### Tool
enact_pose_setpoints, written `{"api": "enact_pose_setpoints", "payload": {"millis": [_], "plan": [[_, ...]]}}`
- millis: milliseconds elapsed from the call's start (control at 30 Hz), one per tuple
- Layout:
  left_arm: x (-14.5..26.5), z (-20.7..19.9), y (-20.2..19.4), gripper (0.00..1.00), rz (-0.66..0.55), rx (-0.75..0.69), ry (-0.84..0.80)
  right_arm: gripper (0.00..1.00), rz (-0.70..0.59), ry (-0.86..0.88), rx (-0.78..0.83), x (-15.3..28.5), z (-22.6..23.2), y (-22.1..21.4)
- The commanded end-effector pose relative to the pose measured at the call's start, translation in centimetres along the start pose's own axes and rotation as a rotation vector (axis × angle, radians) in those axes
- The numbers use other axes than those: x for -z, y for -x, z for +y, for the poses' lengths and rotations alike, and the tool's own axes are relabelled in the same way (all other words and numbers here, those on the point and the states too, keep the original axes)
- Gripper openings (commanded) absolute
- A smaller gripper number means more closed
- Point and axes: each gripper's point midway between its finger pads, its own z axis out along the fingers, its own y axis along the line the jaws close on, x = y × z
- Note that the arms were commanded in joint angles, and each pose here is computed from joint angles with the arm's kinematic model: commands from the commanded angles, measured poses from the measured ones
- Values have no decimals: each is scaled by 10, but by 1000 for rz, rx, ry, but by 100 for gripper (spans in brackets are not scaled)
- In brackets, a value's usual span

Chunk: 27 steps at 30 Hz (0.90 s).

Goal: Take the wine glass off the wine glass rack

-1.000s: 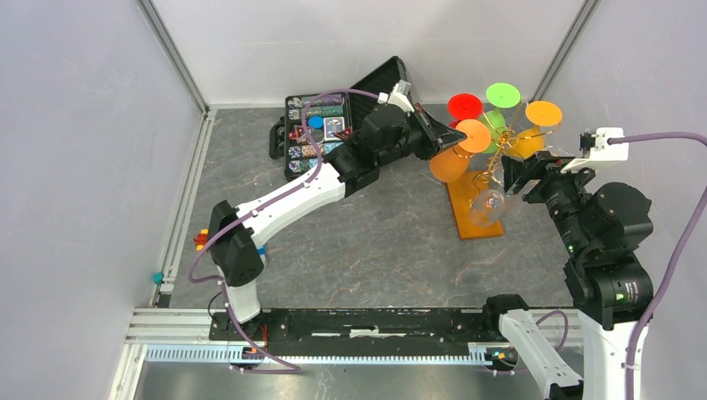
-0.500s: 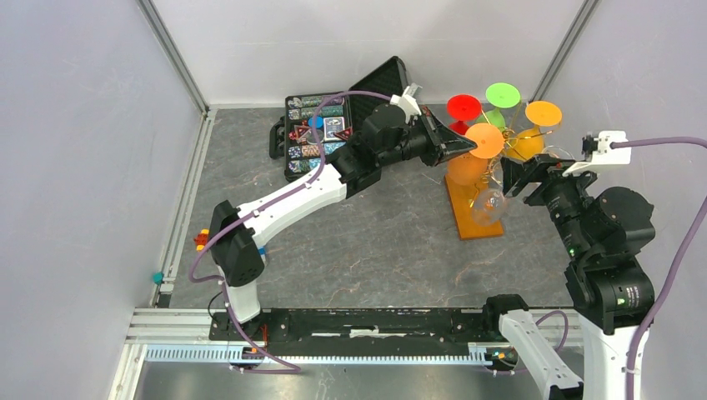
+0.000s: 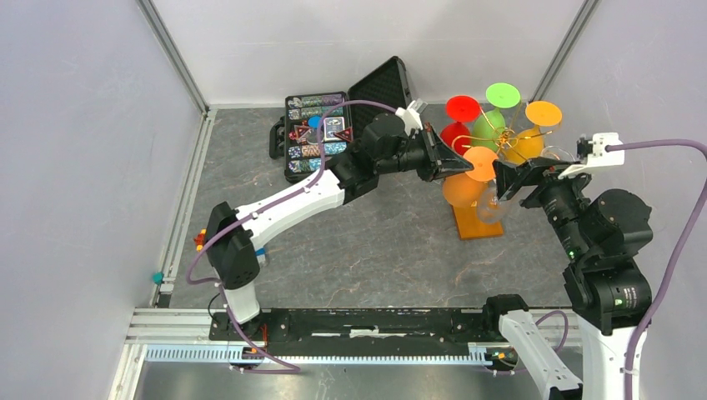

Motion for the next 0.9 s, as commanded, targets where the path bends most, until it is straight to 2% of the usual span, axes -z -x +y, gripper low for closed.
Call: {"api": "enact_pose_setpoints", "payload": {"millis": [0, 167, 367, 500, 700, 867], "plan": [[34, -35, -13, 2, 28, -103, -70, 90, -23, 85, 28, -4, 14, 5], [60, -48, -19, 2, 24, -151, -86, 90, 21, 198, 89, -8, 29, -8], [104, -43, -19, 2, -3, -182, -38, 89, 48, 412, 113, -10, 62, -16], [132, -34, -1, 2, -58, -161, 0, 87, -21, 552, 172, -10, 82, -12], [166, -11, 28, 2, -106, -109, 73, 81, -76, 631, 221, -23, 92, -16], [189, -4, 46, 2, -143, -82, 99, 77, -156, 695, 289, -24, 106, -2]]}}
